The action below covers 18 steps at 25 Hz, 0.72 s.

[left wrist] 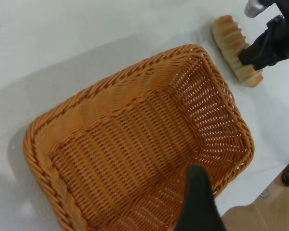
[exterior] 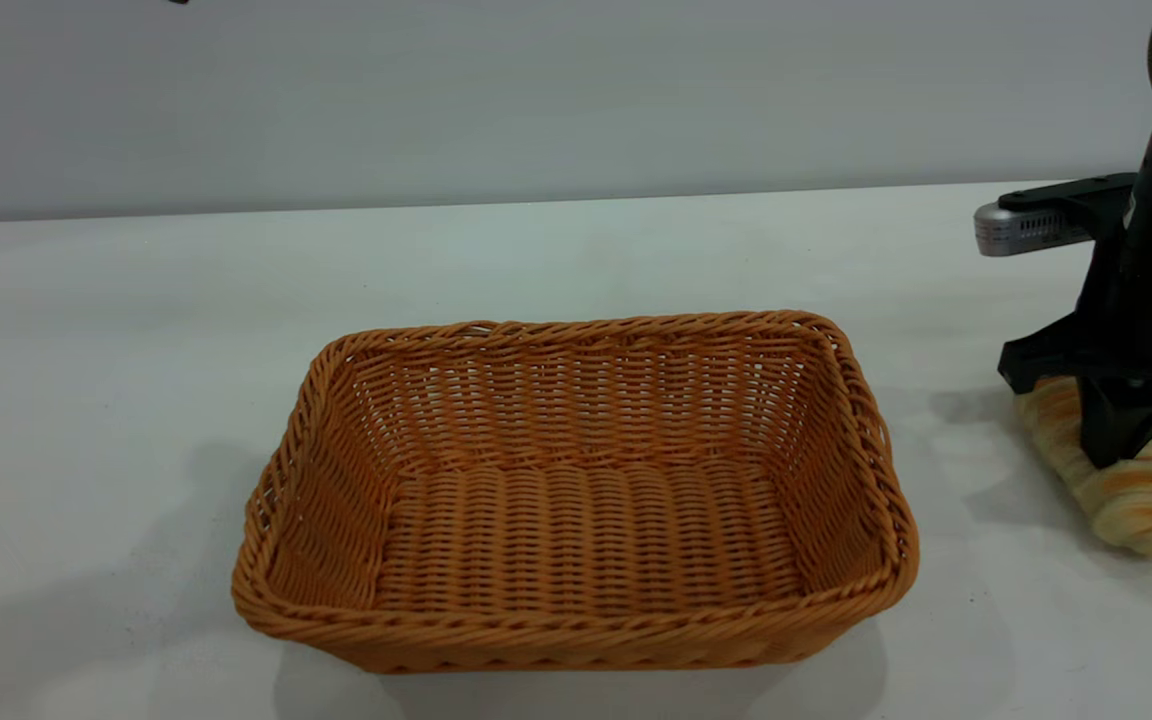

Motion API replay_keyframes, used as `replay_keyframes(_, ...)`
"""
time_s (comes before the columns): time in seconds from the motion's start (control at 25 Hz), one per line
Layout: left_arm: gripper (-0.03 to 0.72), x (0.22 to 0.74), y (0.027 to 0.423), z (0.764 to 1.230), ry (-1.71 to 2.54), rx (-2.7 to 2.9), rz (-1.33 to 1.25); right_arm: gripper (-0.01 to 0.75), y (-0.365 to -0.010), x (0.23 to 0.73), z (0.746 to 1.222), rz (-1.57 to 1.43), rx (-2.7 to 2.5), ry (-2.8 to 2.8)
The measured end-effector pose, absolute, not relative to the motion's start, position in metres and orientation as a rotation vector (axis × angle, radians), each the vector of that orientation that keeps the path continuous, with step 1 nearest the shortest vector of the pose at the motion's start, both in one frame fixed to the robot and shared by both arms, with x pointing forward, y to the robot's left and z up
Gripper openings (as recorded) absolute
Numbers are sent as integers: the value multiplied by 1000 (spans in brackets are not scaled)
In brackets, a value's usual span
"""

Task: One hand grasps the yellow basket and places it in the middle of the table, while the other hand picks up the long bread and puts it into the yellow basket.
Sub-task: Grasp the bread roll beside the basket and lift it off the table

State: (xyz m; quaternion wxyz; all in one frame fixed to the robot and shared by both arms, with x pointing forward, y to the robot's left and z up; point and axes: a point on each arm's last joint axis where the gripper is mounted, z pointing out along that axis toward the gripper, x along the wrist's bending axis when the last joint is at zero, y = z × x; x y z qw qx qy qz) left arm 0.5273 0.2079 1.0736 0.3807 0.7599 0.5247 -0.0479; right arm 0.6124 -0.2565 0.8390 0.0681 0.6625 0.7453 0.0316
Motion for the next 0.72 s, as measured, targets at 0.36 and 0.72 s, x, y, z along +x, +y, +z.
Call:
replay_keyframes(0.36,569,527,207,1074,1339,1926,-142,18,-256,615,870,116,1964,2245)
replay_keyframes(0.72,569,527,207,1074,1324,1935,-135,18,-250,610,916,204,1921,2228)
